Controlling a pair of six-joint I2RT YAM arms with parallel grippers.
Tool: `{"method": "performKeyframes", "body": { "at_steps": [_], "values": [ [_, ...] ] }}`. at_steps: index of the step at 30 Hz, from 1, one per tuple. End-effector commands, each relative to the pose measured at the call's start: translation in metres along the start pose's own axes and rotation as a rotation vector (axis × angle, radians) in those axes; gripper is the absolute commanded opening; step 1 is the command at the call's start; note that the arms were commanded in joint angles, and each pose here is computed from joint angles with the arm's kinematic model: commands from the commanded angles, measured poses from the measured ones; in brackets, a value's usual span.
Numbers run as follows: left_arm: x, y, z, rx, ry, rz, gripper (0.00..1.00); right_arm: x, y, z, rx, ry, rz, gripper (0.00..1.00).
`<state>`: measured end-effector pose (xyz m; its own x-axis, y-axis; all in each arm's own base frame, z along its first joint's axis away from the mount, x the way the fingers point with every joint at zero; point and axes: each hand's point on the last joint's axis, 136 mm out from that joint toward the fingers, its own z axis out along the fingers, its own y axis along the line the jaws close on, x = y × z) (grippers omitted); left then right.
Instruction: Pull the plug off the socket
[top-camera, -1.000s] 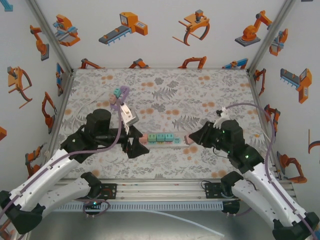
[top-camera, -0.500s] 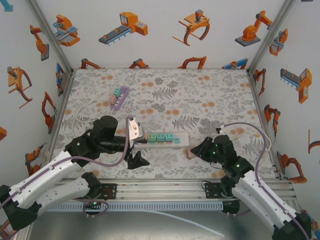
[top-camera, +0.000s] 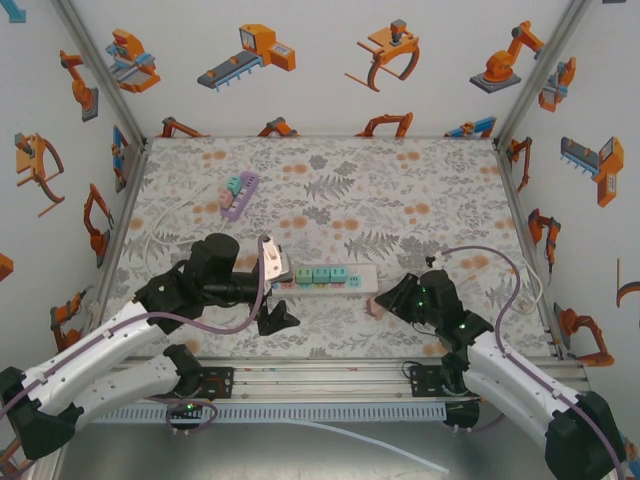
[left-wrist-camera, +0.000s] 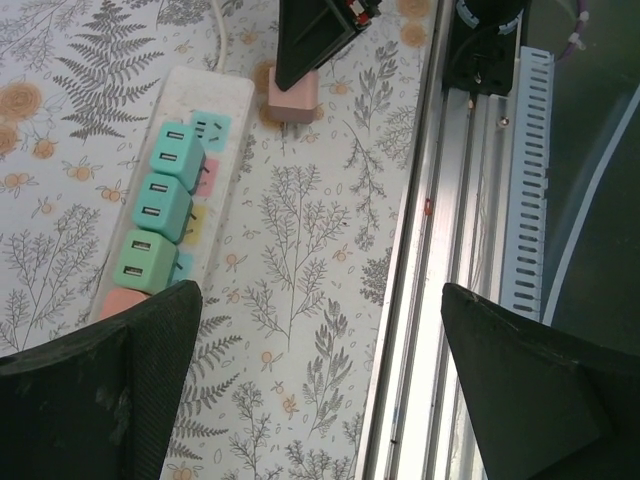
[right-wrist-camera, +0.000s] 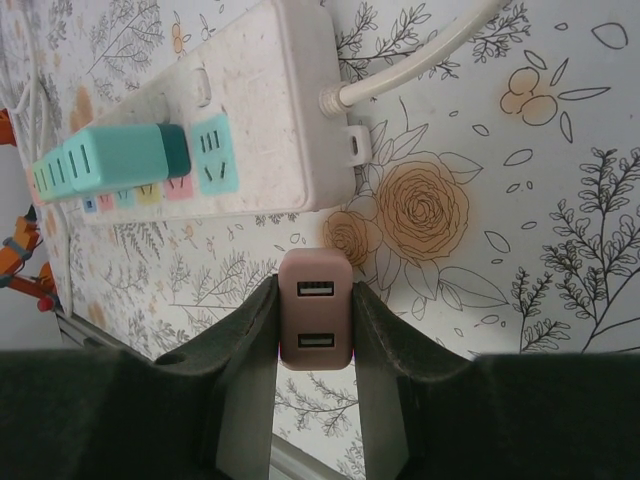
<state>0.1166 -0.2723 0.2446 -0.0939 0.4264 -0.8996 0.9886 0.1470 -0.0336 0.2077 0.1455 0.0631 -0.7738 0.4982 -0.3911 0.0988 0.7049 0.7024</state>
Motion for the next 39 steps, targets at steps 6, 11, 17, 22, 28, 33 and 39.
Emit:
{"method": "performKeyframes", "body": {
  "at_steps": [6,11,17,22,28,33,39],
  "values": [
    [-0.003,0.005,-0.001,-0.036,-0.019,0.034,0.97,0.003,-0.017,-0.005,0.077,-0.01,-0.001,0.43],
    [-0.002,0.007,-0.002,-0.053,-0.019,0.03,0.97,0.001,-0.018,-0.011,0.098,-0.015,-0.02,0.47],
    [0.0,0.014,-0.004,-0.102,-0.013,0.017,0.97,-0.012,-0.012,-0.026,0.137,-0.046,-0.089,0.49],
    [-0.001,0.03,-0.008,-0.197,-0.015,-0.01,0.97,-0.038,0.018,-0.049,0.128,-0.107,-0.241,0.5],
    [-0.005,0.057,-0.017,-0.358,-0.043,-0.118,0.97,-0.071,0.079,-0.068,0.01,-0.2,-0.566,0.49],
    [0.002,0.086,-0.027,-0.518,-0.056,-0.308,0.98,-0.075,0.122,-0.071,-0.112,-0.229,-0.88,0.47],
    [0.028,0.118,-0.038,-0.628,-0.015,-0.556,0.99,-0.027,0.165,-0.063,-0.397,-0.16,-1.459,0.43]
  ]
}}
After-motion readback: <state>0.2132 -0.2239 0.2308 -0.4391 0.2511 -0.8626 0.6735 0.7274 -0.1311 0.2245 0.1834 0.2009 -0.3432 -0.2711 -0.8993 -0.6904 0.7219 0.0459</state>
